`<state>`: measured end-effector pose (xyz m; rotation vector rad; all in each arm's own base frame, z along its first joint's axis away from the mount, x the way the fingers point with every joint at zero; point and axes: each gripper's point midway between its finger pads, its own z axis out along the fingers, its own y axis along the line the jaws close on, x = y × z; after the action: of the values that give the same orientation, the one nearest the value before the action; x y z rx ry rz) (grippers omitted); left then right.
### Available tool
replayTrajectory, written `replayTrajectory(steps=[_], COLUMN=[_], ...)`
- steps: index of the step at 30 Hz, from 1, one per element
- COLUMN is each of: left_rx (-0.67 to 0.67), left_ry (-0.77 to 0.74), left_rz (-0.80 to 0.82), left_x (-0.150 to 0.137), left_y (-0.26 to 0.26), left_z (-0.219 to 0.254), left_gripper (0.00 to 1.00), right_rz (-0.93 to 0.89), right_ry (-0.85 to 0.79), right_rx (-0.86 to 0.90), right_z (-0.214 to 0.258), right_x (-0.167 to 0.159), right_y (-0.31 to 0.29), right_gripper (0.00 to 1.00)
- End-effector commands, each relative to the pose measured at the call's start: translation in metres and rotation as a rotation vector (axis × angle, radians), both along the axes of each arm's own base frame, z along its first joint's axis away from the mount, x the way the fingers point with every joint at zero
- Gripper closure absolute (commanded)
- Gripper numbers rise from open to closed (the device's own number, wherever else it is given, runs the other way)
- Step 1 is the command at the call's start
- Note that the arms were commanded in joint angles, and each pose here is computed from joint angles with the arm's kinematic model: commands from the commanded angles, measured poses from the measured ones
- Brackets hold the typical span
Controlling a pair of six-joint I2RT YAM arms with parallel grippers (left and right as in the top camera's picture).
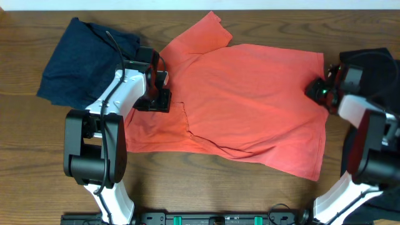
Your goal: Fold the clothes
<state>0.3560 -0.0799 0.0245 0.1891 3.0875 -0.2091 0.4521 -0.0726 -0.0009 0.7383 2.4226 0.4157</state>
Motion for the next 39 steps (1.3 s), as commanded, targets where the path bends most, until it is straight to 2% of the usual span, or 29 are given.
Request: replayTrajectory(steps=[1, 7, 10, 11, 15, 20, 25, 30, 32, 37, 39], left_rx=[-0.02, -0.034, -0.035, -0.035, -0.039, -0.041, -0.014, 0.074, 0.078, 0.1, 0.098], left_ry=[-0.057, -0.12, -0.129, -0.128, -0.128, -0.136, -0.177, -0.217, -0.211, -0.202, -0.219], left_rz=[-0.002, 0.004, 0.004, 0.004, 0.014, 0.008, -0.013, -0.004, -0.031, -0.07, -0.067], left_x=[0.006, 0.012, 0.012, 0.012, 0.013, 0.015, 0.027, 0.043, 0.044, 0.05, 0.056], left_y=[-0.002, -0.004, -0.004, -0.004, -0.004, -0.007, -0.008, 0.006, 0.006, 0.008, 0.007], left_z=[0.022, 0.044, 0.047, 0.047, 0.047, 0.046, 0.04, 0.029, 0.022, 0.003, -0.001], left_gripper=[0.38, 0.24, 0.21, 0.21, 0.21, 0.18, 0.16, 0.17, 0.22, 0.43, 0.47], right_rz=[-0.081, -0.132, -0.035, 0.022, 0.109, 0.149, 0.168, 0.219, 0.245, 0.248, 0.249], right_ry=[0.116, 0.133, 0.093, 0.069, 0.039, -0.002, -0.044, -0.027, -0.006, 0.091, 0.11], right_rx=[-0.038, -0.011, 0.023, 0.041, 0.058, 0.017, 0.012, 0.003, -0.003, -0.001, 0.007], right_z=[-0.047, -0.056, -0.036, -0.021, 0.027, 0.107, 0.187, 0.224, 0.228, 0.216, 0.21], right_x=[0.0, 0.039, 0.058, 0.063, 0.064, 0.042, 0.001, -0.042, -0.055, -0.075, -0.079], right_y=[-0.019, -0.036, -0.026, -0.019, -0.01, -0.003, 0.014, 0.038, 0.046, 0.052, 0.054], right_gripper=[0.89, 0.91, 0.78, 0.67, 0.6, 0.55, 0.53, 0.51, 0.51, 0.51, 0.51])
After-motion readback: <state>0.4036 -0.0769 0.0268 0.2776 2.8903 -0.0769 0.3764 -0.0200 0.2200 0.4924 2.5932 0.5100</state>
